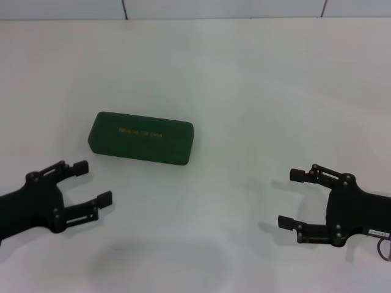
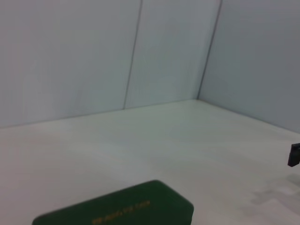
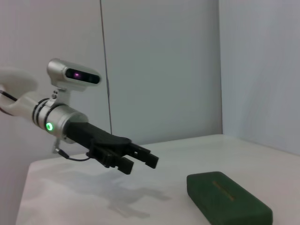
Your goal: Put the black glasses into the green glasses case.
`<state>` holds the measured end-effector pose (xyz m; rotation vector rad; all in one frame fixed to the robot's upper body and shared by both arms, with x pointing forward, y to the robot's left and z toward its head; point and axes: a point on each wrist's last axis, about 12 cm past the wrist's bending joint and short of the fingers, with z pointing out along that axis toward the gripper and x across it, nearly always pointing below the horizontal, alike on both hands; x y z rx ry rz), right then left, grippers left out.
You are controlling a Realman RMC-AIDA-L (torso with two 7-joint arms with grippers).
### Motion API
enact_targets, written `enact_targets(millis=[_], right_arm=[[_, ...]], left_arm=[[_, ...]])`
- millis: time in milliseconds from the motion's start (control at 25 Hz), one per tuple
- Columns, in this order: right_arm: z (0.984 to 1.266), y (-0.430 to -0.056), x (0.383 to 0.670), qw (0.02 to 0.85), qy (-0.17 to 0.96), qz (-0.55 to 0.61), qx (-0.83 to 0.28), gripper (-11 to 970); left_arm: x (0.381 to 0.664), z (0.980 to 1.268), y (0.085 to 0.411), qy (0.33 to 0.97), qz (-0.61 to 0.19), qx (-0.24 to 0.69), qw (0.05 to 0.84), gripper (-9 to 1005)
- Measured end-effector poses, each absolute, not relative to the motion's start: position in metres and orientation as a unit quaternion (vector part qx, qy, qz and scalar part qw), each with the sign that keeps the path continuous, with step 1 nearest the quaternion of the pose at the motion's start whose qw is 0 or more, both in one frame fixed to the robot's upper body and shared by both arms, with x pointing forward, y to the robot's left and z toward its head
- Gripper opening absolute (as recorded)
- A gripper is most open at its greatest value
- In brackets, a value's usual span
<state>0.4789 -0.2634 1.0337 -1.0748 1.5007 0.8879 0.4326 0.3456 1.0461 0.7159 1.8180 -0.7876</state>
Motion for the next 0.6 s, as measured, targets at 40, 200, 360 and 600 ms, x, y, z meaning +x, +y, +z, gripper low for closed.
enact_targets(millis=[40, 200, 360, 600], right_arm=[[1.0328, -0.2634, 0.4791, 0.519, 0.628, 0.368, -0.448, 876], [1.032, -0.2628, 0.4827, 0.518, 0.632, 0.36, -0.45, 876], [1.0338, -0.2601, 0.4866, 0.518, 0.628, 0.36, -0.455, 875], [1.0342, -0.2589, 0.4873, 0.518, 0.627, 0.361, -0.457, 875]], left_arm=[[0.4304, 1.0456, 0.3464, 0.751, -0.325, 0.295, 0.494, 866], [0.4259, 1.0446, 0.3467, 0.752, -0.332, 0.298, 0.486, 872], [0.423, 1.0439, 0.3471, 0.752, -0.335, 0.298, 0.483, 872], [0.422, 1.0454, 0.3467, 0.748, -0.34, 0.301, 0.484, 872]])
